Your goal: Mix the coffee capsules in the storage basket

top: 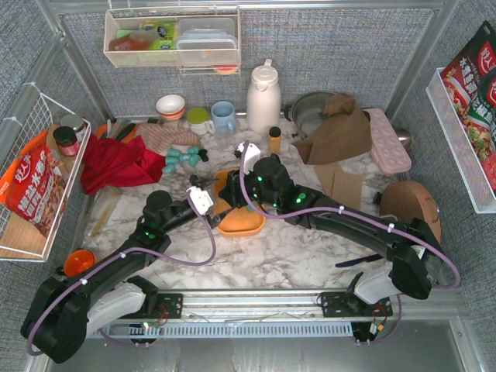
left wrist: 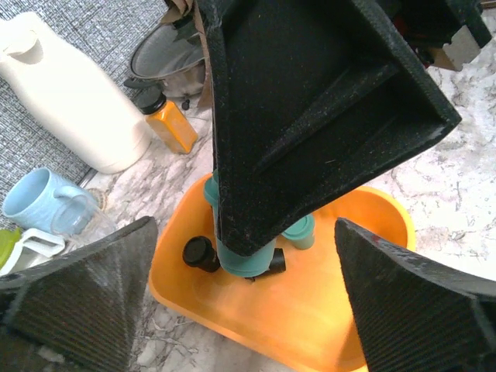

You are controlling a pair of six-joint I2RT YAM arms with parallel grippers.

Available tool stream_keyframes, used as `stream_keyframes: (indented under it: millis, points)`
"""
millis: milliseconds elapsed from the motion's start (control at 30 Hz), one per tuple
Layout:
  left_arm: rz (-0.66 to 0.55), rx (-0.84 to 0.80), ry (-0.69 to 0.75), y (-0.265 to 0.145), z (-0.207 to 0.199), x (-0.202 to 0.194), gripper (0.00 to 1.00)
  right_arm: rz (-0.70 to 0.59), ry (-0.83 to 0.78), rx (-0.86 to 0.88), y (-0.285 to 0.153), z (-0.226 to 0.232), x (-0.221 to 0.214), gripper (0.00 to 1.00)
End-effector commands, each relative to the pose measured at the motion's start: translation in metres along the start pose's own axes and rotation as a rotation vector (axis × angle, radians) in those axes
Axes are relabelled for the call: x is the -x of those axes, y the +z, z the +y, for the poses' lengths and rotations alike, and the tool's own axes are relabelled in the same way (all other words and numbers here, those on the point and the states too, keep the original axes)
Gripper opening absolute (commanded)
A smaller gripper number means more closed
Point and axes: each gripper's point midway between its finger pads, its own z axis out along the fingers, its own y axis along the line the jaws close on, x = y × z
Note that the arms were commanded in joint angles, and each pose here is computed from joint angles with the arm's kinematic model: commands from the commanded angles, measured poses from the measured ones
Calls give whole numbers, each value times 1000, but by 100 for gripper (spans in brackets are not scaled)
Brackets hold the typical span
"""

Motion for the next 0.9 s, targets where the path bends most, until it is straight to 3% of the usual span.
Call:
stream_keyframes:
  millis: [0, 233, 500, 733, 867]
  points:
    - [-24, -2, 24, 1, 3, 10, 99, -24, -1, -22, -1, -2, 8, 29]
    - [-25, 80, 15, -3, 18, 17, 99, -10, -68, -187, -4, -36, 1, 23]
    - [-68, 302, 19, -24, 51, 34, 99, 172, -273, -427, 7, -93, -39, 23]
    - [-88, 492, 28, -48, 77, 41, 99, 226, -347, -416, 51, -104, -62, 23]
    - [-88, 567, 25, -59, 86, 42, 99, 194, -348, -353, 77, -96, -64, 23]
